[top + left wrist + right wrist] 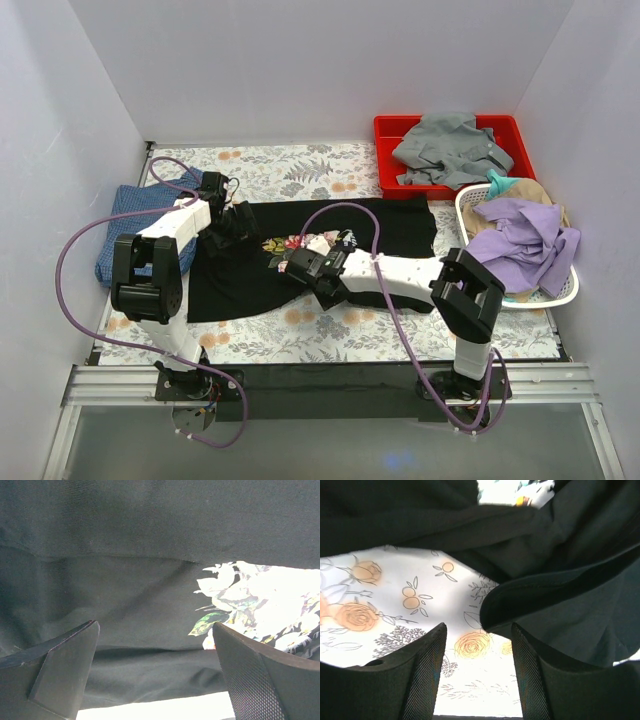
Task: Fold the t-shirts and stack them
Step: Fold the tshirt
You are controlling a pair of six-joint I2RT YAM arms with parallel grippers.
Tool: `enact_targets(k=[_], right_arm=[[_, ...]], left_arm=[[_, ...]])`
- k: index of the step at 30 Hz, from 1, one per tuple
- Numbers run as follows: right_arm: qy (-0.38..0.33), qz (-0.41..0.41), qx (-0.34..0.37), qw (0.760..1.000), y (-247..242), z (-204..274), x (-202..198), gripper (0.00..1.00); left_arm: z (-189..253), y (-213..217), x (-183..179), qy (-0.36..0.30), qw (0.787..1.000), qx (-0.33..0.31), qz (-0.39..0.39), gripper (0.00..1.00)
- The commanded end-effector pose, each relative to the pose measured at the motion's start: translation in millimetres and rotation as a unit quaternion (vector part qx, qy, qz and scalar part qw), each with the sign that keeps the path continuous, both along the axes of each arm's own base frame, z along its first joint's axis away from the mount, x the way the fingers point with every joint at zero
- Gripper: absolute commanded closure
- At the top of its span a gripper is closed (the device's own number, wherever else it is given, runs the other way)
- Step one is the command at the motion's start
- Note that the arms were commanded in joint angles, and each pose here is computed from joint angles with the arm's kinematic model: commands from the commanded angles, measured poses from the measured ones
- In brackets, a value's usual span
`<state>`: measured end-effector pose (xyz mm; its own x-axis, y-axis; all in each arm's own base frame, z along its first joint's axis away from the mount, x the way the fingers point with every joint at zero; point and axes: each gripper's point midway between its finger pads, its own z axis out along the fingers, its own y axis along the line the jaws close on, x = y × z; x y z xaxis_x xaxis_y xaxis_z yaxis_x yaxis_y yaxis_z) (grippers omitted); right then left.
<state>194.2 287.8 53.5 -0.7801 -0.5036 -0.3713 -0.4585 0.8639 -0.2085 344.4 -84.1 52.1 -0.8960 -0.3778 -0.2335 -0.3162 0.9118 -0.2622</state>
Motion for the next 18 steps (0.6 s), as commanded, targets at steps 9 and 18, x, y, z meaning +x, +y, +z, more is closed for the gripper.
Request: enact_targets(k=[9, 18], right_arm=[[-0.112, -0.058, -0.136, 0.983, -40.3, 3.9, 15.5, 0.30], [-0.136, -0.087, -0.142, 0.977, -56.1, 2.8, 15.9, 0.63]], left_arm=[[7.1, 0.4, 3.1, -0.018, 1.000, 0.004, -0.001, 0.04], [10.6, 2.1, 2.0, -0.025, 1.000, 0.006, 0.005, 0.02]])
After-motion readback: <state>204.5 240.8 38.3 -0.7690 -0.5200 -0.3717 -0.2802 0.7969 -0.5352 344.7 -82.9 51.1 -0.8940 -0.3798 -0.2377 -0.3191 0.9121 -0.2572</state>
